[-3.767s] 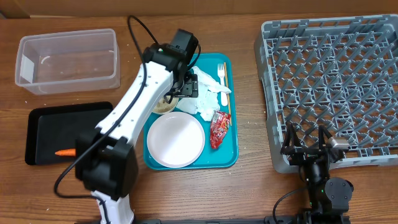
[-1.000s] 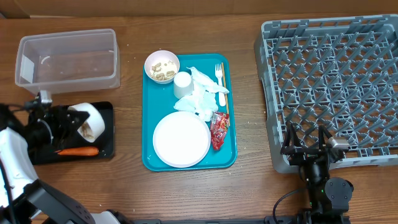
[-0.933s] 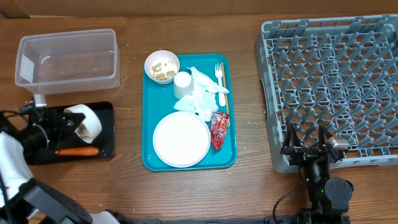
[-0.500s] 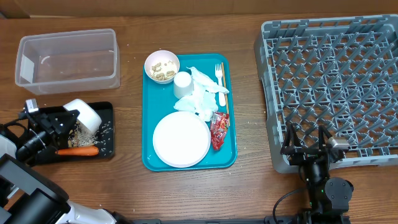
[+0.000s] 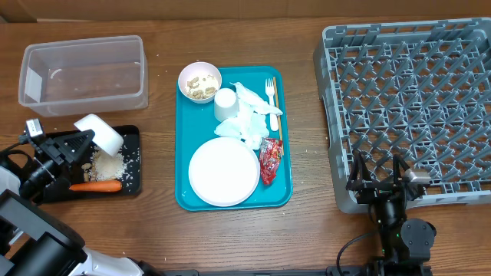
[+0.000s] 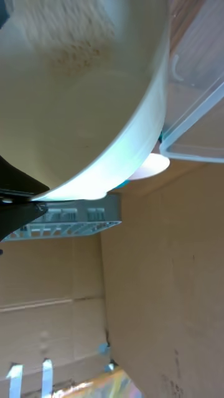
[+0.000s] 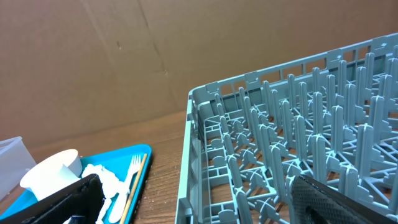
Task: Sort waste into correct bins and load items into the dishwasher rack
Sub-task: 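Tip the bowl over the black tray to dump the shells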
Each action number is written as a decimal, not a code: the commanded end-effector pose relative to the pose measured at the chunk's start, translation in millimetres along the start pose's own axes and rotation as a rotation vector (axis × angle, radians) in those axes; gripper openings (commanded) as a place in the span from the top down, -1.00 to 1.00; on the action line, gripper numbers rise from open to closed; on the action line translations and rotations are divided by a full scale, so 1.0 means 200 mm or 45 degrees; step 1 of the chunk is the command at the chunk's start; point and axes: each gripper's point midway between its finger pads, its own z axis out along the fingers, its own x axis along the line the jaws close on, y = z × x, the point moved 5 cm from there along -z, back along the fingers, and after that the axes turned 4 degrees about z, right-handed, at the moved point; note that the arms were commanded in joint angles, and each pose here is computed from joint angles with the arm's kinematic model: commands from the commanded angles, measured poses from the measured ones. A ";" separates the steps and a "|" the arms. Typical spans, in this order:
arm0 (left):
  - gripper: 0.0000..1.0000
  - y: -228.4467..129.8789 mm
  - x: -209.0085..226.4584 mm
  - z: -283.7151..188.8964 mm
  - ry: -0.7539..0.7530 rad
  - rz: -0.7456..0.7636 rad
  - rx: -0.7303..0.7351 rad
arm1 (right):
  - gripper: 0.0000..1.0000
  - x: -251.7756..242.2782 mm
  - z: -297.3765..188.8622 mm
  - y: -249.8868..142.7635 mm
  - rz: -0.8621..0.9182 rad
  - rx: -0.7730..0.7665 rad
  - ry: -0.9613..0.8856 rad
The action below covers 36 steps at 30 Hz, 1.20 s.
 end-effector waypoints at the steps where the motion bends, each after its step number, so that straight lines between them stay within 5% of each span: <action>1: 0.92 0.03 -0.01 -0.01 -0.067 0.023 -0.043 | -1.00 -0.01 0.00 -0.01 0.001 -0.007 -0.014; 12: 0.92 -0.01 0.05 -0.02 0.062 -0.061 0.006 | -1.00 -0.01 0.00 -0.01 0.001 -0.007 -0.014; 19: 0.92 0.01 0.03 -0.02 0.006 -0.030 -0.022 | -1.00 -0.01 0.00 -0.01 0.001 -0.007 -0.014; 21: 0.92 0.00 0.04 -0.02 0.030 -0.171 -0.012 | -1.00 -0.01 0.00 -0.01 0.001 -0.007 -0.014; 23: 0.92 -0.01 -0.04 -0.02 -0.114 -0.105 -0.047 | -1.00 -0.01 0.00 -0.01 0.001 -0.007 -0.014; 36: 0.90 -0.03 -0.01 -0.02 -0.022 -0.146 -0.003 | -1.00 -0.01 0.00 -0.01 0.001 -0.007 -0.015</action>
